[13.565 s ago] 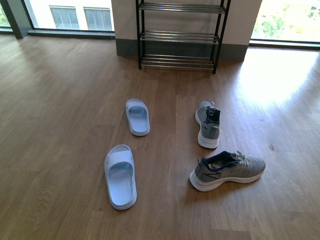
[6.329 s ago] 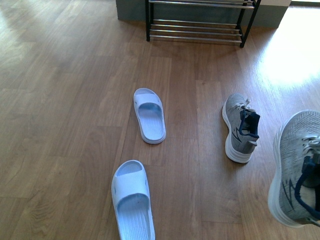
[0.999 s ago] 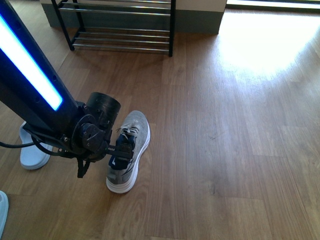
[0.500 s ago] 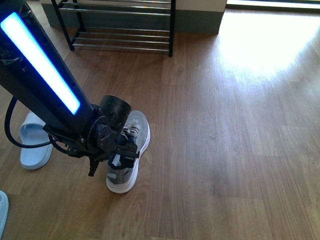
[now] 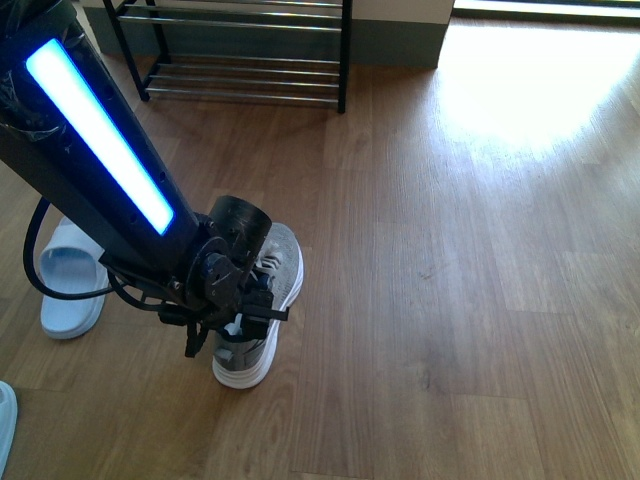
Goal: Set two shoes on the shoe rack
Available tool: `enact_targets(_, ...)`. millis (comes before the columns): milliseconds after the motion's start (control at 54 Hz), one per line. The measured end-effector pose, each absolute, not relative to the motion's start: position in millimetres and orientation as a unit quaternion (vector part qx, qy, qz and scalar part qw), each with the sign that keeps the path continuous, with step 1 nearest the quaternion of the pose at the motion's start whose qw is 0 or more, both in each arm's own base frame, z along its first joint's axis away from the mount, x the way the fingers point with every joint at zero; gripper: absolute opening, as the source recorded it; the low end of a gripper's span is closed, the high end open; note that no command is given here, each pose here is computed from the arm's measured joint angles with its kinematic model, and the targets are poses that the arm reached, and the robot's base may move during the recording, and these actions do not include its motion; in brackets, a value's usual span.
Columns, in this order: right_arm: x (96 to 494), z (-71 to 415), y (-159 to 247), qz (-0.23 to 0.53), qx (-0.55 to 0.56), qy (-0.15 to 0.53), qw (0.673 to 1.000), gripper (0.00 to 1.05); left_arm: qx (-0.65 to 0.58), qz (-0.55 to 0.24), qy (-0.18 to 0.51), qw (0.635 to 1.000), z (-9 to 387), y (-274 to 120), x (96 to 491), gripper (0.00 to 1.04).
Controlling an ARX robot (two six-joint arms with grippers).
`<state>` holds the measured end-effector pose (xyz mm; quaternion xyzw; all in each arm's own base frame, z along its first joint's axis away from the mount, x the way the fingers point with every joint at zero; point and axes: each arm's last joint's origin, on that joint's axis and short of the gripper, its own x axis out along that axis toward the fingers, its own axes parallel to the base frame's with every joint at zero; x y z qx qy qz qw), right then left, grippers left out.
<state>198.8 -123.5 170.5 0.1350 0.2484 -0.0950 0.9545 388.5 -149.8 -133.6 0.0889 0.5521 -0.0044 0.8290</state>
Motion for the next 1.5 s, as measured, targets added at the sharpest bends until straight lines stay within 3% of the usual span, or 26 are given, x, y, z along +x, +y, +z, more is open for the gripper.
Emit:
enact_targets(130, 199, 170, -123, -0.095, 0.135, 0.248, 0.954, 0.01, 0.091, -0.012, 0.555, 0.827, -135, -153, 385, 0.44)
enact_targets(352, 199, 170, -123, -0.095, 0.135, 0.248, 0.954, 0.01, 0.094, -0.013, 0.56, 0.823, -134, -151, 371, 0.02)
enact_targets(666, 199, 171, -124, -0.095, 0.135, 0.248, 0.955, 0.01, 0.066, -0.013, 0.539, 0.84, -99, -129, 345, 0.02)
enact_targets(1147, 199, 170, -123, -0.095, 0.135, 0.248, 0.954, 0.01, 0.016, 0.0, 0.388, 0.922, 45, -98, 308, 0.02)
enact_targets(1499, 199, 170, -123, -0.095, 0.135, 0.248, 0.954, 0.01, -0.031, 0.037, 0.296, 0.954, 130, -53, 238, 0.02)
